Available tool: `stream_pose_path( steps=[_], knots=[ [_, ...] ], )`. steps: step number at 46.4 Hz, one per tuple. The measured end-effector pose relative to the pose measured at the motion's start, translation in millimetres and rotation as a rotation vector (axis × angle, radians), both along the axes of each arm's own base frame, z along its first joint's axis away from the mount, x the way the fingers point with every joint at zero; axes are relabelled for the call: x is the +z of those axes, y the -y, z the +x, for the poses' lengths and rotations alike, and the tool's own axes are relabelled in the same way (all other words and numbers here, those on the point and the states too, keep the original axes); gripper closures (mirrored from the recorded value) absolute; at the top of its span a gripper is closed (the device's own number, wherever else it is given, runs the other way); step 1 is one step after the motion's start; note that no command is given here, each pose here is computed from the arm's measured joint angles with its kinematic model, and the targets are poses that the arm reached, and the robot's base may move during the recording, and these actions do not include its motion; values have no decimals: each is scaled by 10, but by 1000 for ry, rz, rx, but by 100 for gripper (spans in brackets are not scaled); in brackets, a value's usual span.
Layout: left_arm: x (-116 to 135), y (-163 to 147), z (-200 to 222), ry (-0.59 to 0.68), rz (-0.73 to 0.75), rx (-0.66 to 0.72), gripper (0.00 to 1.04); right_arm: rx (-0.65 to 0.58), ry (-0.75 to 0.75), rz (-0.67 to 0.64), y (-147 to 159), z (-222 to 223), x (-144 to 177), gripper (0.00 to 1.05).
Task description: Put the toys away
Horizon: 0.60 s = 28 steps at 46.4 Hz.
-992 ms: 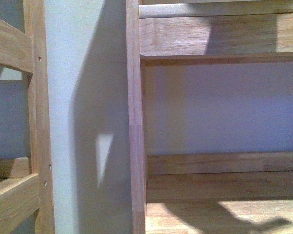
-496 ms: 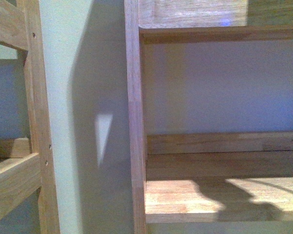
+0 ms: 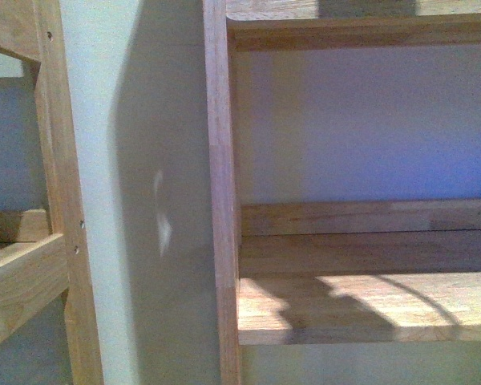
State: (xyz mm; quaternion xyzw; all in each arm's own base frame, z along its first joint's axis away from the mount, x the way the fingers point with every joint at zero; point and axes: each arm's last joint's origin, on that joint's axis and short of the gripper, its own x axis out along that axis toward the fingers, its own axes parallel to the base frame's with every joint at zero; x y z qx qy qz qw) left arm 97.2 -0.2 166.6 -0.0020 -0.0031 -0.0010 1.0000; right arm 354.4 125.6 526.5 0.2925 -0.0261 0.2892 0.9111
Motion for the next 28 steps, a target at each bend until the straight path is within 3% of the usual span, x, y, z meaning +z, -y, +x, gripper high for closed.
stream_pose_path(
  steps=[24,28],
  knots=[
    [0,0,0,0,0,0,6,0,-23,28,6,79,-47,97],
    [0,0,0,0,0,0,6,-9,-39,34,31,103,-85,86]
  ],
)
